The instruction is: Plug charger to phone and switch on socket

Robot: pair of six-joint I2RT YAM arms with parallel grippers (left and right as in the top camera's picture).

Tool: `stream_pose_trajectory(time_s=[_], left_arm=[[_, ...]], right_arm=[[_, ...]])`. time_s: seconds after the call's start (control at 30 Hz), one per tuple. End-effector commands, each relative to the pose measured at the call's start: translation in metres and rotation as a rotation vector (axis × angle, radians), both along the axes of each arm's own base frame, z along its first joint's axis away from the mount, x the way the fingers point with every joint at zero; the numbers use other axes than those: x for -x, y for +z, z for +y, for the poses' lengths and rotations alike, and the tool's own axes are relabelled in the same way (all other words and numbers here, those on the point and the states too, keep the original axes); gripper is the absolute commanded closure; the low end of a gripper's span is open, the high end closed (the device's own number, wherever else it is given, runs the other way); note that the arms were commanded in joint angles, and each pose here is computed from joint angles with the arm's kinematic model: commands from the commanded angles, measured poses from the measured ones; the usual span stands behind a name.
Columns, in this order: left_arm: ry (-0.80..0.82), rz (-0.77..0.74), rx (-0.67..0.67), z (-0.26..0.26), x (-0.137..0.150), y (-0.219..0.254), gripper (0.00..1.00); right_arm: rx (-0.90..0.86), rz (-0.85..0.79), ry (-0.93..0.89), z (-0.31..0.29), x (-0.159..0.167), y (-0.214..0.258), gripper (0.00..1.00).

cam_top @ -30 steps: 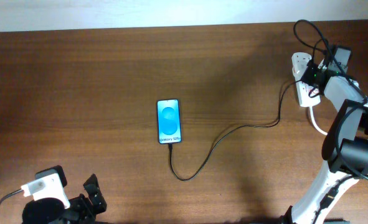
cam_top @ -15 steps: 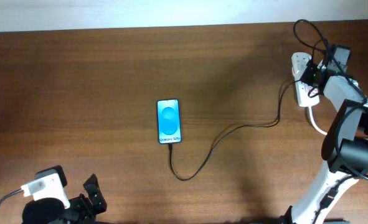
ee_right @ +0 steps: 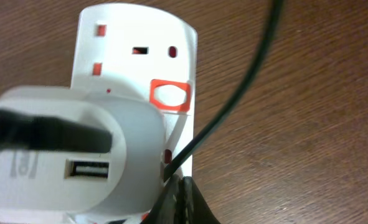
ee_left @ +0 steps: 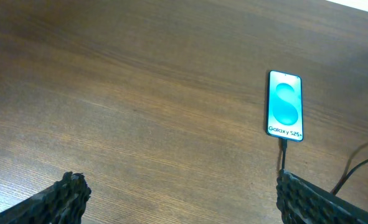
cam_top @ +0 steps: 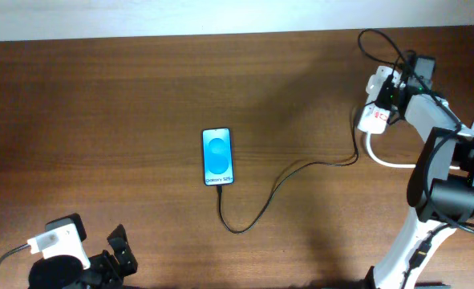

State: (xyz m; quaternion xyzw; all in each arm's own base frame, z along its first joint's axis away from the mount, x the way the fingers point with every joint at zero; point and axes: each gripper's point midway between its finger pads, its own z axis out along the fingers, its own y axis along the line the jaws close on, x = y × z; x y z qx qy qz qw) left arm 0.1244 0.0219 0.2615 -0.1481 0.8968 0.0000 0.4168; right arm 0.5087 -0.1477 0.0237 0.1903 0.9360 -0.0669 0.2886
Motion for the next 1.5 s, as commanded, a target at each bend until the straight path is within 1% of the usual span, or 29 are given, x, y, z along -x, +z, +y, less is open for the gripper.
stream_pose_trajectory(time_s=[0.0, 0.13, 0.27, 0.37, 0.43, 0.5, 0.57, 0.6, 0.63, 0.67, 0.77, 0.87, 0.93, 1.0, 1.07, 1.13, 1.37, 1.43, 1.47], left_arm=[[0.003, -0.007, -0.017, 0.002, 0.000, 0.001, 0.01], [0.003, -0.007, -0.017, 0.002, 0.000, 0.001, 0.01], [0.002, -0.007, -0.017, 0.002, 0.000, 0.001, 0.01], [0.003, -0.007, -0.017, 0.002, 0.000, 0.001, 0.01], [0.003, -0.007, -0.017, 0.002, 0.000, 0.001, 0.01], [0.003, -0.007, -0.017, 0.002, 0.000, 0.001, 0.01], [0.003, -0.007, -0.017, 0.002, 0.000, 0.001, 0.01], [0.003, -0.007, -0.017, 0.002, 0.000, 0.001, 0.01], [0.003, -0.007, -0.017, 0.002, 0.000, 0.001, 0.01], [0.003, -0.007, -0.017, 0.002, 0.000, 0.001, 0.01], [0.003, -0.007, -0.017, 0.002, 0.000, 0.001, 0.01], [0.003, -0.007, -0.017, 0.002, 0.000, 0.001, 0.01], [0.003, -0.007, -0.017, 0.002, 0.000, 0.001, 0.01], [0.002, -0.007, -0.017, 0.002, 0.000, 0.001, 0.01], [0.002, -0.007, -0.017, 0.002, 0.000, 0.001, 0.01], [0.003, -0.007, -0.017, 0.002, 0.000, 0.001, 0.01], [0.003, -0.007, -0.017, 0.002, 0.000, 0.001, 0.01], [0.002, -0.007, -0.017, 0.002, 0.000, 0.001, 0.01], [0.003, -0.007, -0.017, 0.002, 0.000, 0.001, 0.01]], right_arm=[[-0.149, 0.172, 0.189, 0.084, 0.022, -0.069, 0.96], [-0.127, 0.159, 0.153, 0.068, 0.023, -0.055, 0.96], [-0.089, 0.099, 0.114, 0.047, 0.021, -0.015, 0.96], [-0.026, 0.070, 0.196, 0.041, 0.018, 0.010, 0.96], [0.021, 0.121, 0.293, 0.043, 0.025, 0.006, 0.96], [0.059, 0.142, 0.292, 0.037, 0.028, 0.006, 0.96], [0.155, 0.174, 0.255, 0.019, 0.030, 0.010, 0.96], [0.236, 0.205, 0.264, 0.008, 0.031, 0.015, 0.96], [0.267, 0.213, 0.264, 0.003, 0.030, 0.019, 0.96], [0.296, 0.213, 0.252, -0.002, 0.028, 0.025, 0.96], [0.344, 0.192, 0.309, -0.004, 0.014, 0.044, 0.96], [0.395, 0.196, 0.409, 0.002, 0.004, 0.058, 0.96], [0.417, 0.209, 0.484, 0.012, 0.002, 0.059, 0.96], [0.398, 0.222, 0.550, 0.022, 0.004, 0.054, 0.96], [0.397, 0.226, 0.556, 0.022, 0.005, 0.053, 0.96], [0.404, 0.259, 0.623, 0.025, 0.010, 0.049, 0.96], [0.420, 0.267, 0.692, 0.028, 0.005, 0.038, 0.96], [0.457, 0.305, 0.769, 0.027, 0.006, 0.029, 0.96], [0.468, 0.326, 0.766, 0.024, 0.008, 0.024, 0.96]])
